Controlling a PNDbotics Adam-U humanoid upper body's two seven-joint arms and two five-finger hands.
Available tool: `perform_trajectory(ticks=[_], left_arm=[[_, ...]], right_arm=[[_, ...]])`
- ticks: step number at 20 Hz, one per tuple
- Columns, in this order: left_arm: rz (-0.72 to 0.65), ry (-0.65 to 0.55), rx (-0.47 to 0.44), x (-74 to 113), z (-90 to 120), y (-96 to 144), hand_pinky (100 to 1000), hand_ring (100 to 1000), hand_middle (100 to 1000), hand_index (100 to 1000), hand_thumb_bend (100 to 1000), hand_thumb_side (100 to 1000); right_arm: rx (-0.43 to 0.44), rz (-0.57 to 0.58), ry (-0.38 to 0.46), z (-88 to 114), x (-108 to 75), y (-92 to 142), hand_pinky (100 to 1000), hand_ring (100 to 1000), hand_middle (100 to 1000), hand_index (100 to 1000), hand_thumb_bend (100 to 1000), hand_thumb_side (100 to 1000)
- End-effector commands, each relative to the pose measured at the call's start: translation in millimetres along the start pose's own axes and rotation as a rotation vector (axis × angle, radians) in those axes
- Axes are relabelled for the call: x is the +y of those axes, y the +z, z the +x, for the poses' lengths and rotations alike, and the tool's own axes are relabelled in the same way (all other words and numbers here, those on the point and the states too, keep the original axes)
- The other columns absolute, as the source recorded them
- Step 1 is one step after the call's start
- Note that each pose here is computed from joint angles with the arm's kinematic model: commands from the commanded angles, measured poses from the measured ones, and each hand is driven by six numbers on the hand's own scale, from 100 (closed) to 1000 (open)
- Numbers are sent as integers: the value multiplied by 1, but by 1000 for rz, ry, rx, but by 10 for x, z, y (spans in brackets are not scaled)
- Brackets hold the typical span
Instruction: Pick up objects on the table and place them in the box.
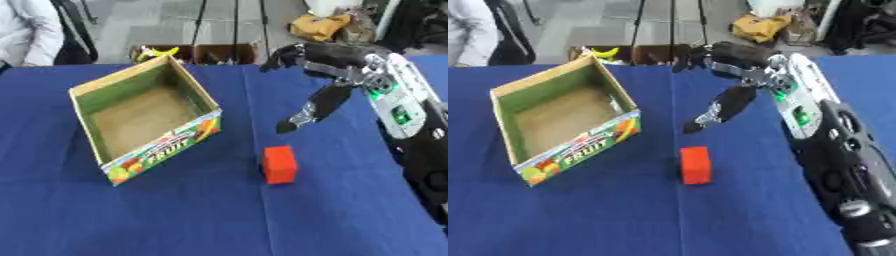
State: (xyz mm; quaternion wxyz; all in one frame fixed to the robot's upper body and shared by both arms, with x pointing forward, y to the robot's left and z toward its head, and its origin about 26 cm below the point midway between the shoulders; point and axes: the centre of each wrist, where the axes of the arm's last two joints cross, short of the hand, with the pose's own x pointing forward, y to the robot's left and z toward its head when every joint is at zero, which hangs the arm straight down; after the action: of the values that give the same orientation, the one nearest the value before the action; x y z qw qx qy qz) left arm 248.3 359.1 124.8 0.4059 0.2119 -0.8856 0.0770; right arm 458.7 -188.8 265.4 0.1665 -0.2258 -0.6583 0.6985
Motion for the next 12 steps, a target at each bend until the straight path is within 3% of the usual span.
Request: perform_trajectory(ticks=[1, 12], left_arm=[[-11, -15, -37, 40, 82, -77, 350, 572, 652, 899, 513, 879], [-9, -18, -35, 45, 83, -79, 350, 572, 653, 899, 511, 872]], right_arm=[[-237, 316, 273, -11, -185, 58, 754, 817, 808, 888, 749, 738], [-235, 356, 299, -11, -196, 69, 751, 816, 807, 880, 717, 707]])
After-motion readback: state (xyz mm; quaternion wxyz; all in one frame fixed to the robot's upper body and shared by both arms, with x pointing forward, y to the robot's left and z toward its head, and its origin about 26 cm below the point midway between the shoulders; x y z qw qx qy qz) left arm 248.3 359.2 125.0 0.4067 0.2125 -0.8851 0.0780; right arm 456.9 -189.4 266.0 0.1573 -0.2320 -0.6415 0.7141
